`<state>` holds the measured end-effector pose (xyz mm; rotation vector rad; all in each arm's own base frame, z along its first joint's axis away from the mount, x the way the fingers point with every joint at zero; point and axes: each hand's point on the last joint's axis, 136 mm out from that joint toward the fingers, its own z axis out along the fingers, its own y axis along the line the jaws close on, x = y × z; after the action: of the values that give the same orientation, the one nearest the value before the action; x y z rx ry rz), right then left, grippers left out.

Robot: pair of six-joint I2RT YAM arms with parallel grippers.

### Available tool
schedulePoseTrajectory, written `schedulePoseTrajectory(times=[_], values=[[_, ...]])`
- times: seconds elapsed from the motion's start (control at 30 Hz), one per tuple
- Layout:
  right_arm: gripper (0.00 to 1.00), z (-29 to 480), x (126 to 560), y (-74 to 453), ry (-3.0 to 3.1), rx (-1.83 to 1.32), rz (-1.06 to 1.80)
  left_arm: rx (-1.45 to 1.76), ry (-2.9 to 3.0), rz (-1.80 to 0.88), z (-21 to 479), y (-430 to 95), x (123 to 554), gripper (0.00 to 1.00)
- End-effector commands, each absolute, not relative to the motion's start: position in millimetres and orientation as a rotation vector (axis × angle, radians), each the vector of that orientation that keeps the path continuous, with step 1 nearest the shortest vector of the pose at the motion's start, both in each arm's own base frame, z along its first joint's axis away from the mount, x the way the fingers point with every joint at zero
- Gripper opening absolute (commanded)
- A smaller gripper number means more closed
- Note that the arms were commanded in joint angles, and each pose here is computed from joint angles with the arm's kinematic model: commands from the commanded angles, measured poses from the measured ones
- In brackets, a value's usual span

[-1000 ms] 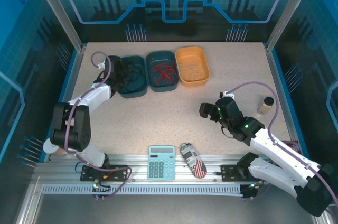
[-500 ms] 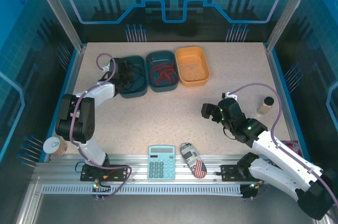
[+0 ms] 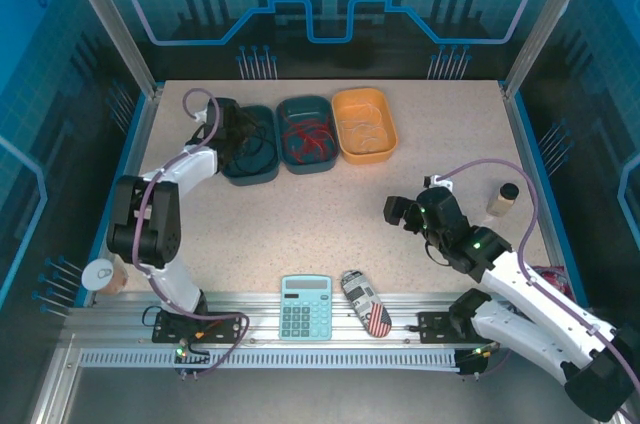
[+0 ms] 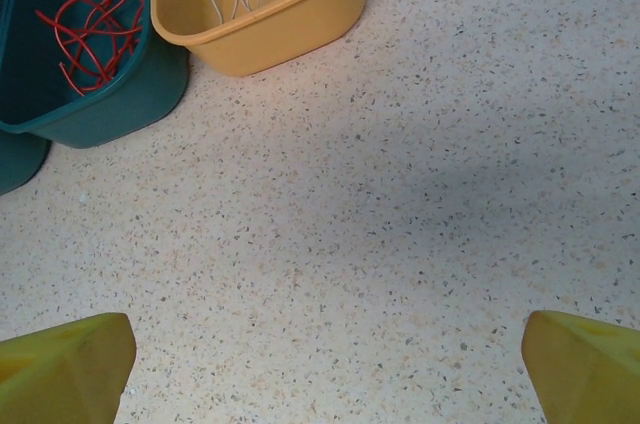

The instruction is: Untangle the cables

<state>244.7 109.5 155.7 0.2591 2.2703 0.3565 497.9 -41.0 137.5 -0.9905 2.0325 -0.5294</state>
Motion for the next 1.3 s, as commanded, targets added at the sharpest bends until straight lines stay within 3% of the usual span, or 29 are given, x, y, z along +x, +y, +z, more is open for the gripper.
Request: schedulePoseTrajectory(times=[0.0, 0.17, 0.37, 0.53, 0.87, 1.27], values=[[1.00, 148.5, 242.0, 97.9, 2.277, 0.305, 0.314, -0.932, 2.113, -0.488, 135.7, -45.8, 498.8, 0.57], [1.00, 149.1, 243.4, 98.7, 2.274, 0.305, 0.318, -0.873, 2.190, -0.449, 137.7, -48.2, 495.4, 0.63], [1.00, 149.8, 247.0, 100.3, 2.278, 0.302, 0.313, -0.778, 2.220, -0.456, 157.5, -53.3, 485.5, 0.79], [1.00, 151.9, 250.5, 101.6, 2.282, 0.298, 0.305, -0.695, 2.190, -0.447, 193.7, -51.6, 468.3, 0.99], [1.00, 149.0, 254.5, 100.6, 2.285, 0.317, 0.292, -0.614, 2.077, -0.355, 249.9, -30.6, 403.2, 0.99], [1.00, 150.7, 252.5, 70.9, 2.203, 0.350, 0.161, -0.582, 1.987, -0.292, 235.7, -10.6, 315.0, 0.99]])
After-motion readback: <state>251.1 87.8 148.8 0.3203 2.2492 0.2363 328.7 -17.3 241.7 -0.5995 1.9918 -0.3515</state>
